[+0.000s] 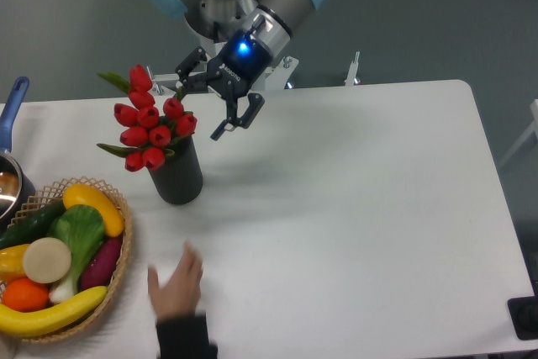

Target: Insert the flowers into the vase

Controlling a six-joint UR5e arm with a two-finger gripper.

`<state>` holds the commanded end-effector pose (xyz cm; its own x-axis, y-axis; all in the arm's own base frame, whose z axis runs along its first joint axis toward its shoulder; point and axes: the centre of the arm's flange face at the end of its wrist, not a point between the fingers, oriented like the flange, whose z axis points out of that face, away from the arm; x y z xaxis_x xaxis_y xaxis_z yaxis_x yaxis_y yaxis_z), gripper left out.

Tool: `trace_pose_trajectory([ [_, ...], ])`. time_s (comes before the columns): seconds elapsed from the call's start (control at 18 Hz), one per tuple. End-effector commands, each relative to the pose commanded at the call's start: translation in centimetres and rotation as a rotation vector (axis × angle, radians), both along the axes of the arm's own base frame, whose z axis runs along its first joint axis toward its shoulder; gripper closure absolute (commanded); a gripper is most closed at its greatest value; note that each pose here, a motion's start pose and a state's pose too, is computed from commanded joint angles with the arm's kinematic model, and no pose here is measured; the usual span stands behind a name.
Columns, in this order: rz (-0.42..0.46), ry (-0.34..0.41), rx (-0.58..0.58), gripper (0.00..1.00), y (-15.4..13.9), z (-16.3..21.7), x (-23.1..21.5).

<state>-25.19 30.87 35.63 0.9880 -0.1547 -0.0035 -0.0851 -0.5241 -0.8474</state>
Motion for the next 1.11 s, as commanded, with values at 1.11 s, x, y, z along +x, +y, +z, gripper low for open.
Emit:
trace_pose_trajectory([
  [1.11, 0.284, 0.161, -0.622, 0.0, -4.3, -2.4, -25.3],
])
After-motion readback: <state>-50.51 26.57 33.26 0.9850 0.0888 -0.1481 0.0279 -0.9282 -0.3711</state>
